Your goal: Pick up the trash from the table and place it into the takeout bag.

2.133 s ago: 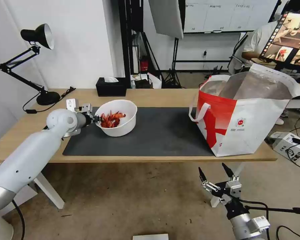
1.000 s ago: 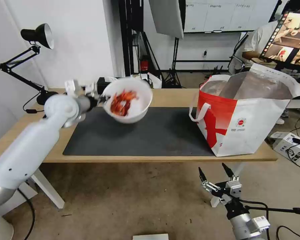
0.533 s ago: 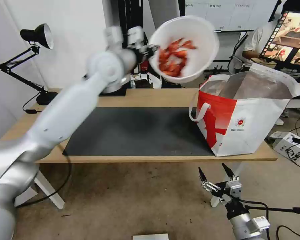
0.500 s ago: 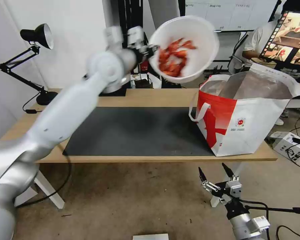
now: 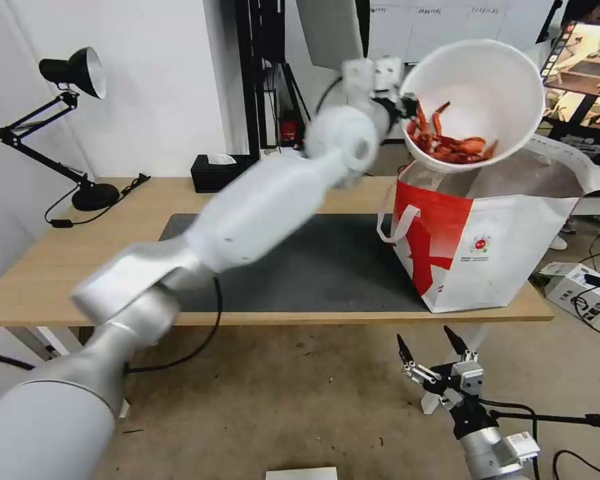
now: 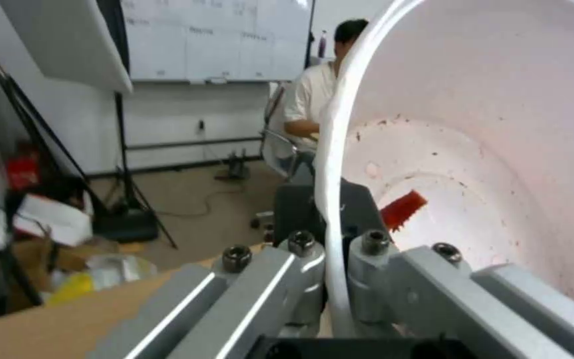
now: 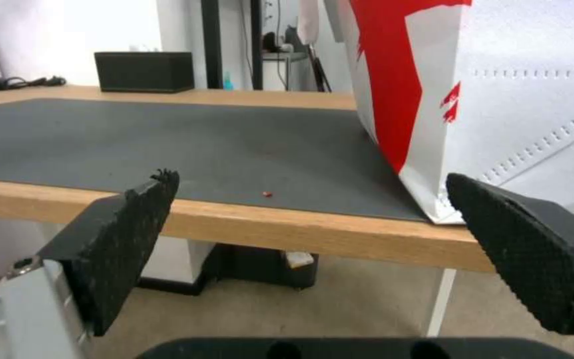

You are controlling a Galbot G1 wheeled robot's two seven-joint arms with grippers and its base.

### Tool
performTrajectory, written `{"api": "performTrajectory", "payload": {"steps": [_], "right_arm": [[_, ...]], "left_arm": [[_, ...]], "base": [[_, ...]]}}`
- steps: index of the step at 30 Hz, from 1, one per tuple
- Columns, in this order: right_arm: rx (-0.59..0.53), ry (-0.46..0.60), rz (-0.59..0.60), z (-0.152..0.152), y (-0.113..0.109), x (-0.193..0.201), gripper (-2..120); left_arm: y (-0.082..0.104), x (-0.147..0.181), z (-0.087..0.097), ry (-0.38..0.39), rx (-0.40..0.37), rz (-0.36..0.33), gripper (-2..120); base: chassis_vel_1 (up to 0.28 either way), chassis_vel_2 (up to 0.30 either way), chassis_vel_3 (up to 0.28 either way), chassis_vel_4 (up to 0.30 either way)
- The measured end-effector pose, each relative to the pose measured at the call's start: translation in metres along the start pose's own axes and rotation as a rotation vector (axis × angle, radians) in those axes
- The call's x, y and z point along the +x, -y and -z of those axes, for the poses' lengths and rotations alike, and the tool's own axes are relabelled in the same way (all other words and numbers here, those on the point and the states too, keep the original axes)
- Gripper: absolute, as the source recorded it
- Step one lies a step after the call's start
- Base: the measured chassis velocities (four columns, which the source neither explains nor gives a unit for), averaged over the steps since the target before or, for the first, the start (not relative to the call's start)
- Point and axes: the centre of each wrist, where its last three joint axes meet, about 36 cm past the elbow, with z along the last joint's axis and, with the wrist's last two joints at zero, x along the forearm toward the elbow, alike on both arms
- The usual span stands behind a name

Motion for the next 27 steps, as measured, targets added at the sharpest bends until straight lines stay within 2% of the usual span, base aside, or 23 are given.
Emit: {"api": "performTrajectory", "payload": {"steps": [1,2,4,15,19,24,27], "right_arm": [[0.0,0.0,0.0,0.0,0.0,0.0,100],[0.0,0.0,0.0,0.0,0.0,0.0,100],[0.0,0.0,0.0,0.0,0.0,0.0,100],[0.0,0.0,0.0,0.0,0.0,0.0,100],[0.0,0.0,0.0,0.0,0.0,0.0,100],[0.0,0.0,0.0,0.0,0.0,0.0,100],[0.0,0.0,0.0,0.0,0.0,0.0,100]], "left_arm": [[0.002,-0.002,-0.01,0.023,-0.048,0.013,0],[0.002,-0.002,-0.01,0.023,-0.048,0.013,0],[0.003,-0.003,-0.022,0.044,-0.107,0.021,0],[0.004,0.0,-0.039,0.07,-0.209,0.0,0],[0.007,0.005,-0.039,0.077,-0.214,-0.037,0],[0.002,0.011,-0.04,0.057,-0.209,-0.145,0],[0.003,0.012,-0.041,0.046,-0.2,-0.179,5]], "base": [[0.0,0.0,0.0,0.0],[0.0,0.0,0.0,0.0],[0.0,0.0,0.0,0.0],[0.0,0.0,0.0,0.0],[0.0,0.0,0.0,0.0],[0.0,0.0,0.0,0.0],[0.0,0.0,0.0,0.0]]}}
